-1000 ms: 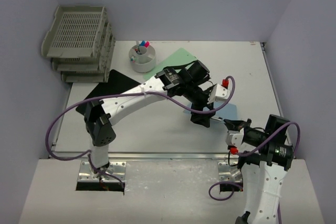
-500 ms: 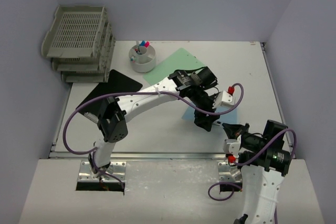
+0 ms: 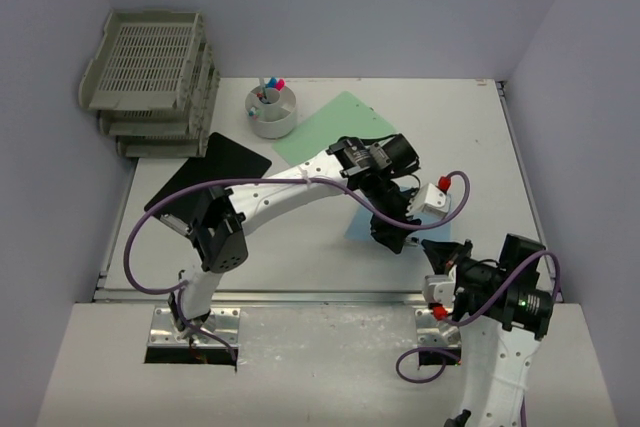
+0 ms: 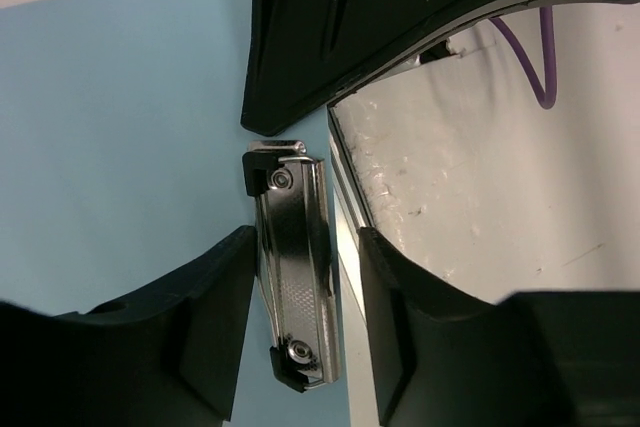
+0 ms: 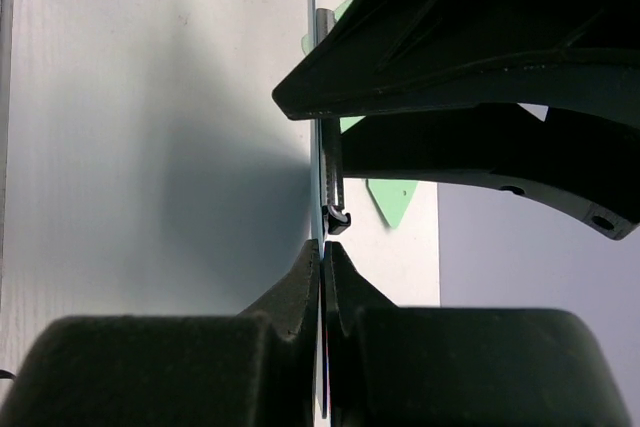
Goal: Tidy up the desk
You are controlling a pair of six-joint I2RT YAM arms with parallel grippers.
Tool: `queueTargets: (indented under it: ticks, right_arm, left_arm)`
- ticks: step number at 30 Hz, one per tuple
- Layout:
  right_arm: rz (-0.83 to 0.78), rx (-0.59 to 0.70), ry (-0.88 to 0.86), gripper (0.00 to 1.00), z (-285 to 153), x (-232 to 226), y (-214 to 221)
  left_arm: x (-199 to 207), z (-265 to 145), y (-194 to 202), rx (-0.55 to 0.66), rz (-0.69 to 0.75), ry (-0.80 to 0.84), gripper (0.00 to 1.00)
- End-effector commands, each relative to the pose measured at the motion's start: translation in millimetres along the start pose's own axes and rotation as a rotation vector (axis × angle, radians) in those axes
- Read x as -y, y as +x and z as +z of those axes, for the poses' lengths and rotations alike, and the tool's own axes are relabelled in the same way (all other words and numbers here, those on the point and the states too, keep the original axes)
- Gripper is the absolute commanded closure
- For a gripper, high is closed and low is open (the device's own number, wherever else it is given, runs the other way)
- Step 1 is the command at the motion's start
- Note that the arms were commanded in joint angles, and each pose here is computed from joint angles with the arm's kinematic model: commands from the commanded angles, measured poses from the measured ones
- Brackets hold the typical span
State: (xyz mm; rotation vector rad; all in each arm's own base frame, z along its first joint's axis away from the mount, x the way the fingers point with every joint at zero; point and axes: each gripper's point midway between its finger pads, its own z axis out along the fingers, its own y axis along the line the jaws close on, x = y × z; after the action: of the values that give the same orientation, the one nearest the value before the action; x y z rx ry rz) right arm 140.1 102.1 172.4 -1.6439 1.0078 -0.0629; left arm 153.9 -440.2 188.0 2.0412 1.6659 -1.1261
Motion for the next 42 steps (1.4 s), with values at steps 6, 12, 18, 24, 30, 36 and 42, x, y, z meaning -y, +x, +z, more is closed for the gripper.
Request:
queueTargets:
  ticks: [6,12,18,24,30,36,42]
  right_arm:
    - [-0.079,0.033,0.021,1.0,-0.2,4.7,-10.5]
    - [-0.072,0.027,0.021,0.94,-1.8,4.6,-12.8]
    - [-0.046,0.006,0.033,0.19,-3.0,4.3,-10.2]
    - [0.027,-0.025,0.063,0.01,-4.5,9.4,-3.2]
    - [0.207,-0.07,0.156,0.01,-8.9,31.0,10.4]
    - [0.439,-0.103,0.28,0.01,-12.6,50.4,26.8]
    - [0.556,-0.086,0.307,0.01,-10.8,57.8,31.6]
  left_arm:
    - [19.7,9.5,-9.2,0.018,0.015,0.075,0.78]
    - [22.3,11.8,1.2,0.024,-0.024,0.052,1.0]
    - [6.9,-5.8,-7.5,0.088,-0.004,-0.145,1.0]
    - [-11.5,-39.7,-23.6,0.154,0.054,-0.376,1.0]
    - [-11.8,-70.6,-30.6,0.207,0.142,-0.542,1.0]
    - [6.5,-99.2,-7.8,0.187,0.258,-0.718,1.0]
    - [19.0,-136.7,28.8,0.132,0.254,-0.836,1.0]
